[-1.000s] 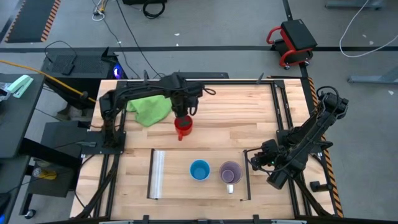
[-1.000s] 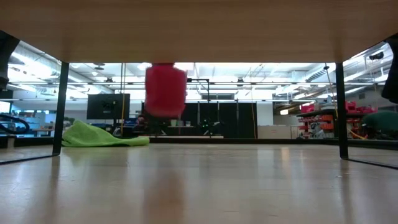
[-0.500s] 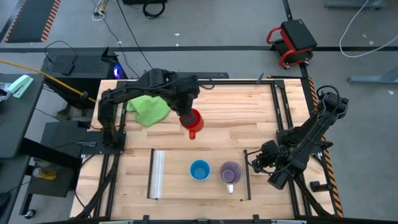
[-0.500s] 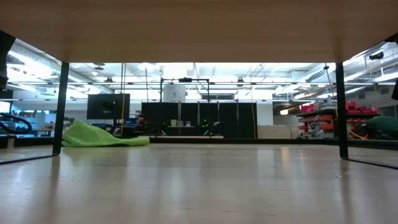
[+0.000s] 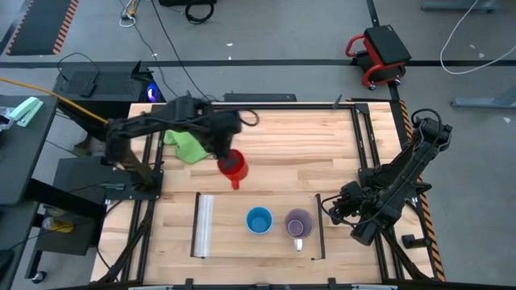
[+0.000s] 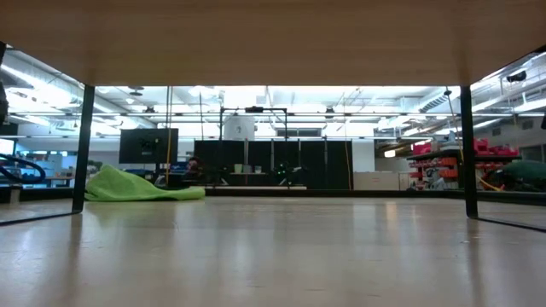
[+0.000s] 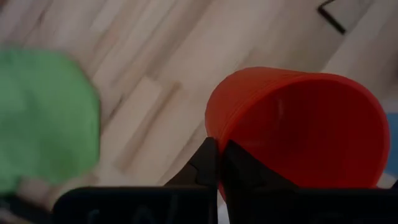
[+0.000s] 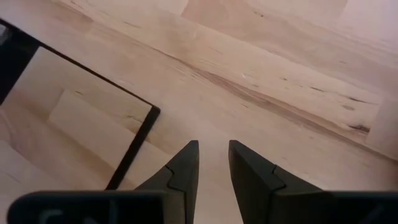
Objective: Stack small to large cups/mugs on shelf
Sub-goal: Put the orange mug on the shelf
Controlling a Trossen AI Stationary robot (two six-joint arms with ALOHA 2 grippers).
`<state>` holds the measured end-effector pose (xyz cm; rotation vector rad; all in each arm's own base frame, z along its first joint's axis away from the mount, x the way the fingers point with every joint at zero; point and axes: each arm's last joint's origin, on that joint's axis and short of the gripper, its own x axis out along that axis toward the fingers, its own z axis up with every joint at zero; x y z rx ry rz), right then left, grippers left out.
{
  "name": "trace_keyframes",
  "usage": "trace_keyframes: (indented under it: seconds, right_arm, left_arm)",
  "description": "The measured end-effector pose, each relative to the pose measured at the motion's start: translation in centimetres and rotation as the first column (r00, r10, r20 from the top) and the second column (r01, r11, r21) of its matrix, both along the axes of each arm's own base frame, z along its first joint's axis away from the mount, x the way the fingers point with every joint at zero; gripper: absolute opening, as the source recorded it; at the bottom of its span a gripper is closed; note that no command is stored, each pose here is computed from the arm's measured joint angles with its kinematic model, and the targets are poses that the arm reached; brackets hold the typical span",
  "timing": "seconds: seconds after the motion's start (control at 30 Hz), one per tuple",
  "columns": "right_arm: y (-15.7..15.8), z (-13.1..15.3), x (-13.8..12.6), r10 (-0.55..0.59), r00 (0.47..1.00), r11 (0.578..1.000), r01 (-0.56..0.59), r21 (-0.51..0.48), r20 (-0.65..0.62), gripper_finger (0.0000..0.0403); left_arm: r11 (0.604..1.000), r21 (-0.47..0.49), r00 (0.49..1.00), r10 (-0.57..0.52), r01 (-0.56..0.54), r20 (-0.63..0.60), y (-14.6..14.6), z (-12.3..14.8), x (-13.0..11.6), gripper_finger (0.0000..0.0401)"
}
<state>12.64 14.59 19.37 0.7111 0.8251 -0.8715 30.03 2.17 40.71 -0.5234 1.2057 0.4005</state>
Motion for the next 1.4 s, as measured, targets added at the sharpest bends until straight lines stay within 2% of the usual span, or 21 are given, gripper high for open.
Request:
trace_keyframes:
  seconds: [0.23, 0.5, 0.73, 1.0, 1.2, 1.4]
  right_arm:
    - [0.0, 0.0, 0.0, 0.006, 1.000, 1.000, -0.006, -0.007, -0.005, 0.0095]
    - [-0.1, 0.0, 0.0, 0.007, 1.000, 1.000, -0.007, -0.009, -0.006, 0.0095]
    - [-0.1, 0.0, -0.1, 0.007, 1.000, 1.000, -0.007, -0.011, -0.008, 0.0095]
    - [-0.1, 0.0, -0.1, 0.006, 1.000, 1.000, -0.007, -0.019, -0.014, 0.0095]
    - [-0.2, 0.0, -0.1, 0.006, 1.000, 1.000, -0.007, -0.020, -0.014, 0.0094]
    - [-0.2, 0.0, -0.1, 0.011, 1.000, 1.000, -0.011, -0.022, -0.017, 0.0090]
  left_arm:
    - [0.996, -0.060, 0.997, 0.059, -0.061, -0.042, -2.0, -0.7, -3.1, 0.0012]
    - [0.990, -0.140, 0.998, -0.001, -0.008, -0.068, -5.4, -1.2, -2.9, 0.0012]
    - [0.986, -0.164, 0.996, -0.024, 0.010, -0.083, -8.3, -1.2, -3.4, 0.0012]
    - [0.987, -0.160, 0.987, -0.053, 0.028, -0.151, -10.9, -2.9, -2.2, 0.0012]
    - [0.988, -0.153, 0.979, -0.060, 0.030, -0.193, -11.7, -4.1, -1.2, 0.0012]
    - [0.984, -0.177, 0.990, -0.036, 0.010, -0.140, -12.1, -4.1, -0.6, 0.0012]
